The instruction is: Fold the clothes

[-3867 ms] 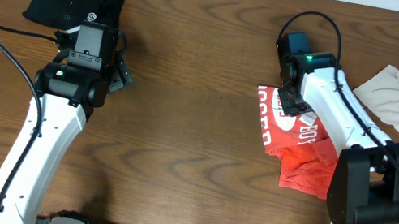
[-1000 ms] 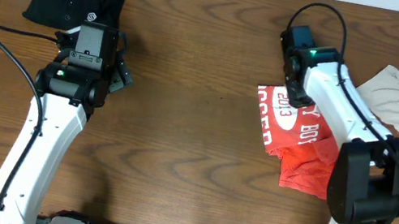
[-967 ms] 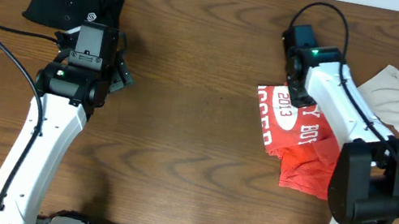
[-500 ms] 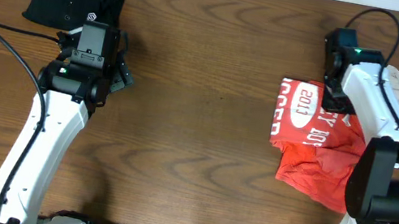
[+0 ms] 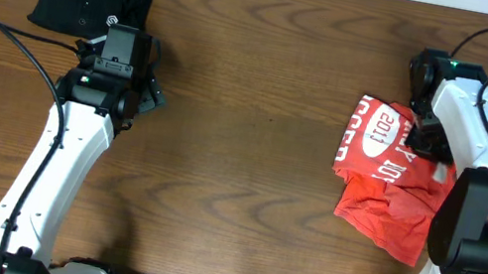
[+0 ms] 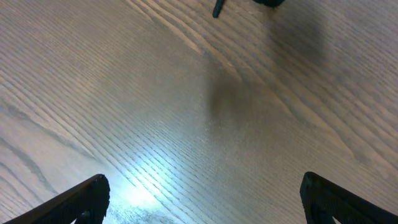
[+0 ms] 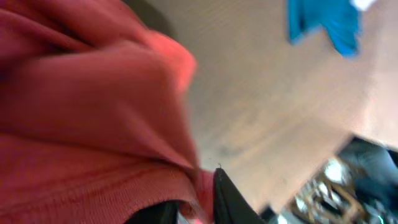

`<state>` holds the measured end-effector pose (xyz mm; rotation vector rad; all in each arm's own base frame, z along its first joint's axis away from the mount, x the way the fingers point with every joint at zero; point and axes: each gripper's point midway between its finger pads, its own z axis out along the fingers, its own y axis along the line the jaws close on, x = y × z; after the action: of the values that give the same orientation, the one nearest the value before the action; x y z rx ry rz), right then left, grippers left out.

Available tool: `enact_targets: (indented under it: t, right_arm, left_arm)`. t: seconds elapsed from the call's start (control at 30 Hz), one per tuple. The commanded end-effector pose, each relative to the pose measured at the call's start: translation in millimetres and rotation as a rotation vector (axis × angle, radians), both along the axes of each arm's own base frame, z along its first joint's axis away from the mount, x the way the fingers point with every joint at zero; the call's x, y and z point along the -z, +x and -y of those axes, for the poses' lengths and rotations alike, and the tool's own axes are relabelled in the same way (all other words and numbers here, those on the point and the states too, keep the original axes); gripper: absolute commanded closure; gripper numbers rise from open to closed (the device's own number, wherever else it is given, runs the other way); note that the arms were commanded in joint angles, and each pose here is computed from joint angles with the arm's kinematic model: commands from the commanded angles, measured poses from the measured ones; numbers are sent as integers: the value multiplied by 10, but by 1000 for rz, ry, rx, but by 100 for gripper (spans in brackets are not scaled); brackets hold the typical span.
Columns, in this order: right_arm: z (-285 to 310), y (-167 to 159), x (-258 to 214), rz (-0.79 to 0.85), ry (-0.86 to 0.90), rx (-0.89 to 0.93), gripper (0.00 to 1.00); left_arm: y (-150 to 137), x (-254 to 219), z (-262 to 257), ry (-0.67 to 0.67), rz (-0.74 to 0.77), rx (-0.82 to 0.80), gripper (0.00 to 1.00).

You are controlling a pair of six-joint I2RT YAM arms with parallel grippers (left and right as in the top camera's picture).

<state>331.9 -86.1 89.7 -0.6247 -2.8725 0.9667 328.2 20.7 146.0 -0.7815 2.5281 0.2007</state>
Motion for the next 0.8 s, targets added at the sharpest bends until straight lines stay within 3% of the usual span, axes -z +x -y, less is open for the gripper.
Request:
enact_targets:
  t: [0.0, 0.1, 0.2, 0.23, 0.4, 0.5, 0.67, 0.77]
  right_arm:
    - [234, -32, -325, 94, -173, 89, 72]
    - [284, -118, -400, 84, -221, 118, 63]
    - [289, -137, -437, 74, -227, 119, 41]
    - [283, -138, -444, 77, -223, 125, 40]
    - [228, -123, -598, 104, -200, 159, 42]
    - [3, 33, -667, 145, -61, 105, 44]
    - [-976, 442, -652, 178, 444, -320, 49]
    - [-1490, 516, -624, 193, 680, -469, 70]
  left_arm:
    - [-21, 71, -11, 6, -19, 9, 2]
    - [-17, 69, -10, 5, -18, 9, 2]
    - [-18, 70, -10, 5, -18, 9, 2]
    - [-18, 70, -11, 6, -18, 9, 2]
    - [-18, 70, -10, 5, -18, 9, 2]
    - [-5, 65, -9, 5, -12, 9, 2]
    - [21, 54, -5, 3, 0, 9, 2]
    - [20, 54, -6, 3, -1, 9, 2]
